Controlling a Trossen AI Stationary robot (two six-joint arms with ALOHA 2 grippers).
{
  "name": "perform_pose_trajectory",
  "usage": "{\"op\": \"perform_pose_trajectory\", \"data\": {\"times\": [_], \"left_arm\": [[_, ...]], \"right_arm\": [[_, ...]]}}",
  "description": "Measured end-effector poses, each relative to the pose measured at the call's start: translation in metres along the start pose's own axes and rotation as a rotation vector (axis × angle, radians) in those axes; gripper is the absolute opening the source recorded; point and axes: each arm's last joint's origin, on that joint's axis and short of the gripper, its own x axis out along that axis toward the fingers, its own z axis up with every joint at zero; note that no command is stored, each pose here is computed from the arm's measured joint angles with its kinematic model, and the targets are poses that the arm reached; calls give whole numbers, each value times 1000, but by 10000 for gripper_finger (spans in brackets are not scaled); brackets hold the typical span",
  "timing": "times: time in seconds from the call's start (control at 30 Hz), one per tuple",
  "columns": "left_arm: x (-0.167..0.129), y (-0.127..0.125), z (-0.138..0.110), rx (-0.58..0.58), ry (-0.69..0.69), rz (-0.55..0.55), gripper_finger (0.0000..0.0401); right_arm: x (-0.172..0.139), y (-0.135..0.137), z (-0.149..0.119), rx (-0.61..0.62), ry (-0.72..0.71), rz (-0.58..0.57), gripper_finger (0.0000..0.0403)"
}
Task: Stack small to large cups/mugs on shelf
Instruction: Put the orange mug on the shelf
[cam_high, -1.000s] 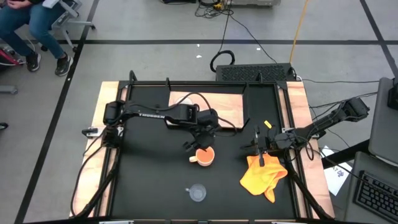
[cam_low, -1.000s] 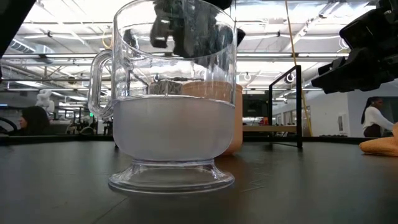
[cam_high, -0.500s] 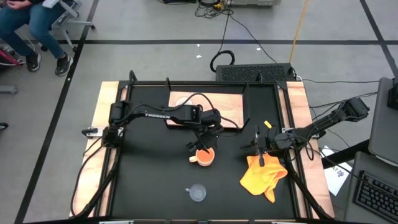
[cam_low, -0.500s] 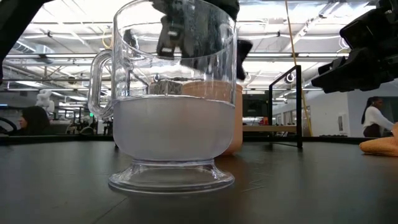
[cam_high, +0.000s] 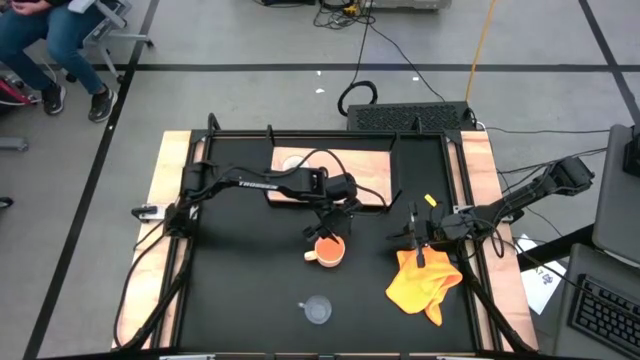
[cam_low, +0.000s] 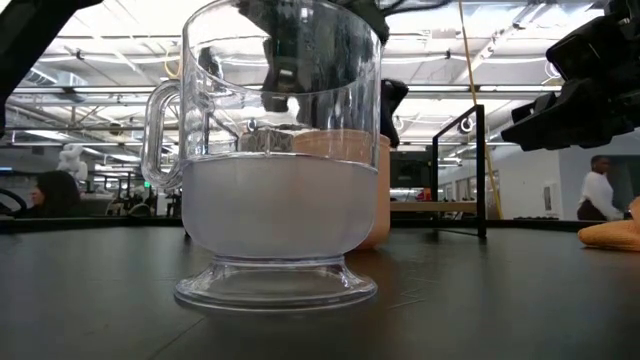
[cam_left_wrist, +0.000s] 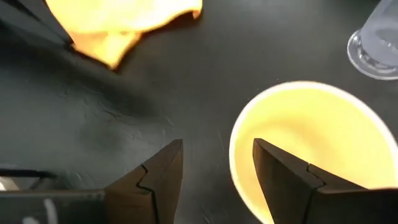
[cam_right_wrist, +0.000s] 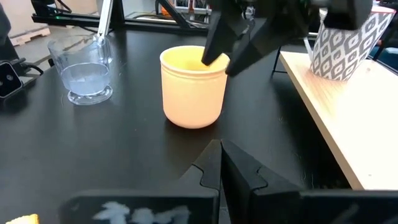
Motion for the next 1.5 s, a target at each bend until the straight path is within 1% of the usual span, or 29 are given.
{"op": "perform_pose_trajectory", "data": {"times": [0.17,0.37,0.77,0.87,0.97,1.1,1.43,1.5], "left_arm": [[3,1,-3,-6,-7,-11,195],[11,0,-8,-9,-3,-49,195],[11,-2,-9,-10,-18,-75,195],[11,-2,-9,-8,-20,-73,189],[11,-2,-9,-9,-19,-74,172],[11,-2,-9,-10,-18,-76,135],[11,-1,-8,-18,-25,-63,13],[11,0,-7,-33,-30,-56,10]], "right_arm": [[0,0,0,0,-1,0,0],[0,0,0,0,0,0,0],[0,0,0,0,0,0,0],[0,0,0,0,0,0,0],[0,0,0,0,0,0,0],[0,0,0,0,0,0,0],[0,0,0,0,0,0,0],[0,0,0,-1,1,-1,0]]}}
